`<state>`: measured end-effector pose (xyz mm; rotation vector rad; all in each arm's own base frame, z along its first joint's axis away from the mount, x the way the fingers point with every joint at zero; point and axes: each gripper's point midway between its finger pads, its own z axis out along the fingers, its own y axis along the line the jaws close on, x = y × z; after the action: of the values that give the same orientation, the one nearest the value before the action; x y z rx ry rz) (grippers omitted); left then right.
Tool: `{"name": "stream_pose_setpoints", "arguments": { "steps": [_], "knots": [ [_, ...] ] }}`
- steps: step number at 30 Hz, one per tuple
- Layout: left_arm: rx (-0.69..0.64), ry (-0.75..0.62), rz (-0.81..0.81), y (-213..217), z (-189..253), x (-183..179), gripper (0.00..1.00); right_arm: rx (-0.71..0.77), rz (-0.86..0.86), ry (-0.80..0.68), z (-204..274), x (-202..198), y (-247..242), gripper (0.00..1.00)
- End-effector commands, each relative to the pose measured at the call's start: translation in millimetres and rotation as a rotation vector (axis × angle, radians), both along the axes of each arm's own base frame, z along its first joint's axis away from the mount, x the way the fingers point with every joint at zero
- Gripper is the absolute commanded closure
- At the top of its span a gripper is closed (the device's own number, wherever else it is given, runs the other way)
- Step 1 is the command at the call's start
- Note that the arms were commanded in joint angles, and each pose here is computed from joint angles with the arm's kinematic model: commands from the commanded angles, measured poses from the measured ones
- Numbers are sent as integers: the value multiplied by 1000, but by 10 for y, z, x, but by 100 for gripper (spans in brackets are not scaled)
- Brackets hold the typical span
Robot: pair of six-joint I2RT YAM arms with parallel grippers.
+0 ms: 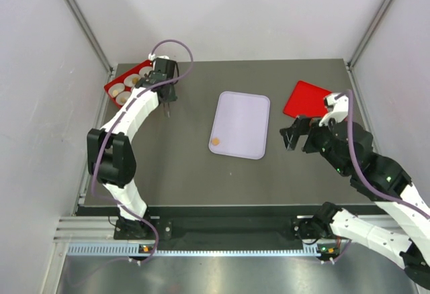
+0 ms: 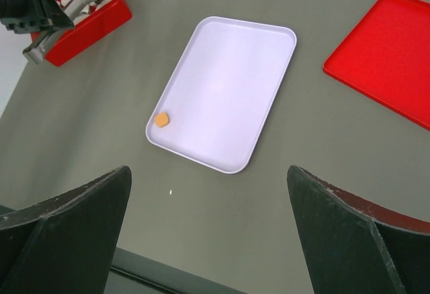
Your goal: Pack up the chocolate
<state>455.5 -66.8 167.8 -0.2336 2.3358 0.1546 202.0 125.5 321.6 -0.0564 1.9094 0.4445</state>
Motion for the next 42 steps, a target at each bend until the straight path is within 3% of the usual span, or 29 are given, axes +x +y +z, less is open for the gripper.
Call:
{"name": "stream_pose_setpoints", "arguments": {
  "steps": [1, 24, 42],
  "knots": [
    [-23, -124, 21, 65, 295, 272, 72, 39, 0, -79, 310, 71, 41, 0],
    [-63, -54, 34, 175, 101, 367, 68, 0, 13, -76, 279, 255, 217, 0],
    [-24, 7, 41, 220, -159, 375, 67, 7, 20, -80, 295, 258, 238, 0]
  ]
}}
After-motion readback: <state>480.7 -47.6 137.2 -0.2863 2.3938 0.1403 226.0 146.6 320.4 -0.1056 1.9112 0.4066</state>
